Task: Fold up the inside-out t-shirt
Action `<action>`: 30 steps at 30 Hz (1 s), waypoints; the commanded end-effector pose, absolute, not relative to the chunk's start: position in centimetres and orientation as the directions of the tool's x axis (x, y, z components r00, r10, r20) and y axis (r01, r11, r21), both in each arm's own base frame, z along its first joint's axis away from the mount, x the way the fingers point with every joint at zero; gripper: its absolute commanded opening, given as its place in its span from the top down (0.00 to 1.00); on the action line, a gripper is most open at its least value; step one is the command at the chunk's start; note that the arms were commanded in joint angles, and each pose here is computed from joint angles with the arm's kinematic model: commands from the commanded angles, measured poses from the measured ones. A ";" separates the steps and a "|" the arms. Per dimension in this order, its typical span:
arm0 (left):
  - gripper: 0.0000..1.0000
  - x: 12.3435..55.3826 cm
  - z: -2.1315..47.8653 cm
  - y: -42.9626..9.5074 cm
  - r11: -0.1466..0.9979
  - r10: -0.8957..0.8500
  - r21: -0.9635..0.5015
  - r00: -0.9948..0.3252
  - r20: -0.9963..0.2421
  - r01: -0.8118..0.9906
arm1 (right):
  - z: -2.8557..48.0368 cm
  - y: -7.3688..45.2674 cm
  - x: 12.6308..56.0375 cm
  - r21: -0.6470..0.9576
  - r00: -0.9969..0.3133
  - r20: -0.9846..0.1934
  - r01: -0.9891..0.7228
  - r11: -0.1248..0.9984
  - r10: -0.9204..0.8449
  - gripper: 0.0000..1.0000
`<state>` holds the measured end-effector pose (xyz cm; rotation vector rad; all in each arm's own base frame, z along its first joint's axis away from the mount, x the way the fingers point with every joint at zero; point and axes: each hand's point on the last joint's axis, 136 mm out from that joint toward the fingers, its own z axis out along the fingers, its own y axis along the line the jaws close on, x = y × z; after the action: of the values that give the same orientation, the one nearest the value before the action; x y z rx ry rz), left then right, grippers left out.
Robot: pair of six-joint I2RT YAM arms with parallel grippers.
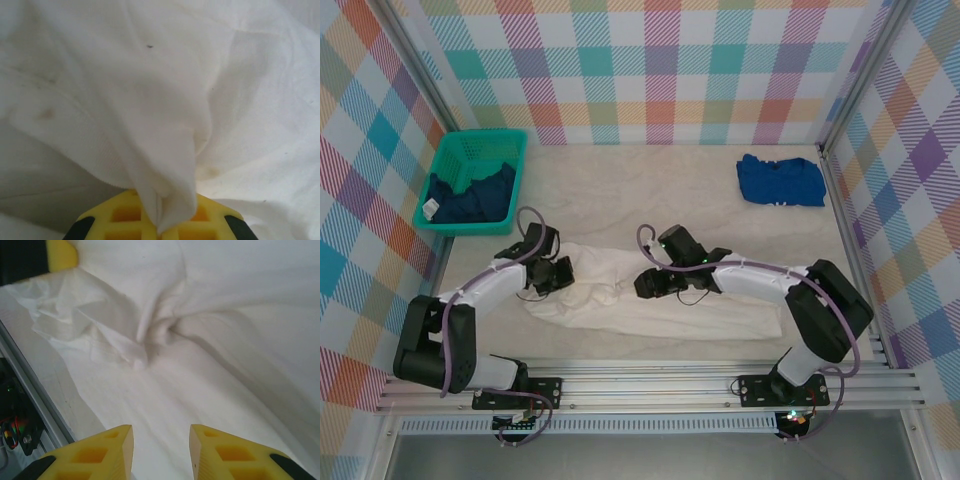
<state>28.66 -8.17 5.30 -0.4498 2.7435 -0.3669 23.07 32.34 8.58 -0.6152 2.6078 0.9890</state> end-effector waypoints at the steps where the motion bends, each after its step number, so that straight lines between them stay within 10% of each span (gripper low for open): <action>1: 1.00 29.5 8.7 -3.1 0.927 -0.374 -0.128 -0.841 -0.390 -0.353 | 9.9 30.5 24.1 0.531 -0.855 -0.444 -0.491 0.690 -0.267 0.65; 11: 1.00 31.5 17.6 0.5 0.923 -0.208 0.189 -0.846 -0.491 -0.336 | 10.4 22.8 27.4 0.466 -0.884 -0.439 -0.379 0.799 -0.163 0.65; 30: 1.00 28.9 17.3 -27.4 0.942 0.334 0.155 -0.870 -0.362 0.297 | 8.1 14.1 28.0 0.434 -0.934 -0.343 -0.066 0.898 0.097 0.64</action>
<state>30.01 -25.41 18.58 0.3929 2.6660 0.1215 28.42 15.20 7.83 -0.0282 2.7057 0.6611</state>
